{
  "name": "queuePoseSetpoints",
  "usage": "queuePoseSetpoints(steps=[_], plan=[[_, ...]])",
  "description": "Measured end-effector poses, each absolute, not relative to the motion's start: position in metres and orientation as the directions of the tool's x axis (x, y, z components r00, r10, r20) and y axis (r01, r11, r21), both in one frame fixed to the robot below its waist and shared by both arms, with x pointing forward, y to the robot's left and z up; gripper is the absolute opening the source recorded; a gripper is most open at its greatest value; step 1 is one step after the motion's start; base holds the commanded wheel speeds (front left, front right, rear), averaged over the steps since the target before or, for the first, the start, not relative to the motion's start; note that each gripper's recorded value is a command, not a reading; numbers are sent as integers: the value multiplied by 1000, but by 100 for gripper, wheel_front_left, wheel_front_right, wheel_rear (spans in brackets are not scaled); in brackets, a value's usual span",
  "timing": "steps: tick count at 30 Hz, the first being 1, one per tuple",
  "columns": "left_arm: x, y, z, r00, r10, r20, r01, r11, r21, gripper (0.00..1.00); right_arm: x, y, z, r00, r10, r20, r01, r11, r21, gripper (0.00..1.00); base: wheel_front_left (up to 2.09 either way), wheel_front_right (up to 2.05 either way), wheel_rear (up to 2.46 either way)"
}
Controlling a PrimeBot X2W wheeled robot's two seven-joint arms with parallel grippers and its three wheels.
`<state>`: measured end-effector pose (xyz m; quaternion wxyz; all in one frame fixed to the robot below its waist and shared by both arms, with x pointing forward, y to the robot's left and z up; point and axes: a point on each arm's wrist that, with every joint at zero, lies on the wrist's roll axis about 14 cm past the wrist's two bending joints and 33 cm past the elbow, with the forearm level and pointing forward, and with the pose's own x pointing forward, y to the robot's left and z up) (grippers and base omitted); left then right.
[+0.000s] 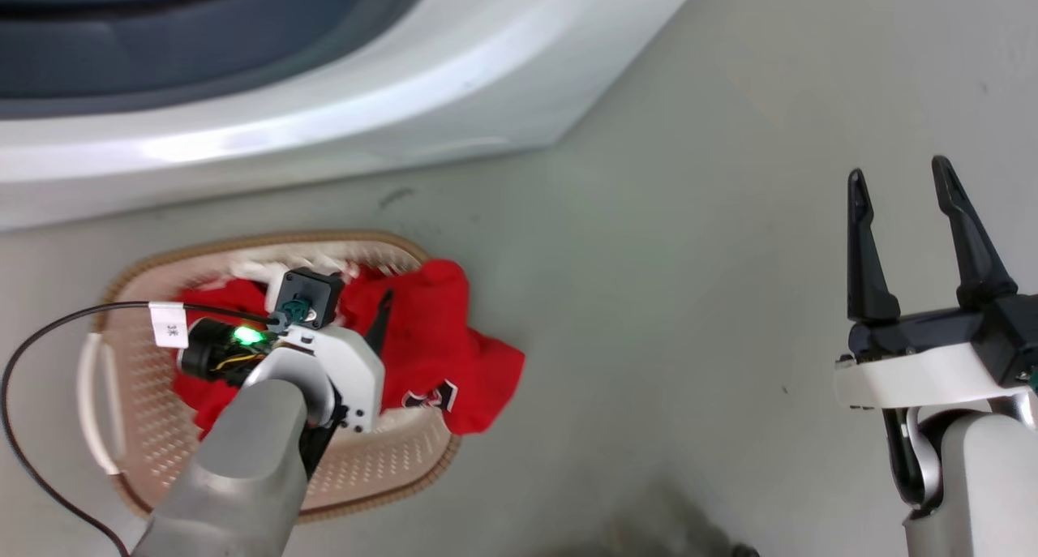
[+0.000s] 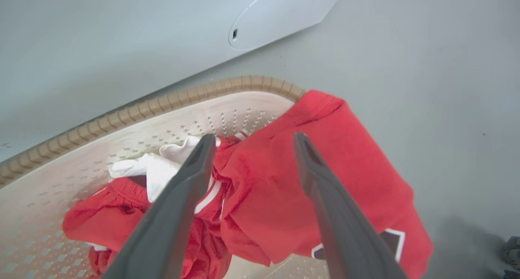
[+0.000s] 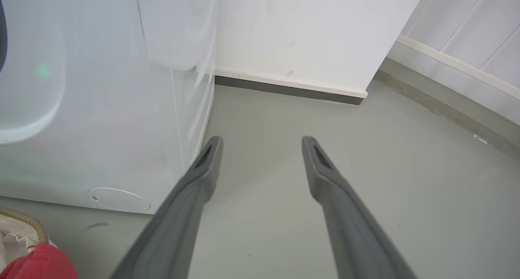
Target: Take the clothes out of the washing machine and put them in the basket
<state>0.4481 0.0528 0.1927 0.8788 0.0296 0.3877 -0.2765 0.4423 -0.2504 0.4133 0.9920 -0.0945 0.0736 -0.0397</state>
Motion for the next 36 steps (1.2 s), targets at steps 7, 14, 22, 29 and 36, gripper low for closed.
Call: queuePoseSetpoints(steps=[7, 14, 22, 29, 36], plan=[[490, 59, 298, 762, -467, -449, 458, 878, -136, 100, 436, -242, 452, 996, -72, -45, 63, 980, -189, 100, 0, 0, 0], [496, 98, 405, 907, -376, -188, 375, 926, -44, 100, 431, -219, 481, 1000, -11, 27, 15, 985, -174, 100, 0, 0, 0], [457, 157, 493, 980, -194, 41, 192, 980, 45, 100, 420, -190, 511, 992, 64, 105, -48, 987, -151, 100, 0, 0, 0], [405, 183, 525, 987, -91, 132, 80, 993, 86, 100, 402, -174, 530, 983, 105, 153, -87, 989, -118, 100, 0, 0, 0], [370, 193, 531, 988, -28, 154, 12, 995, 98, 100, 382, -172, 545, 974, 107, 198, -92, 992, -87, 100, 0, 0, 0]])
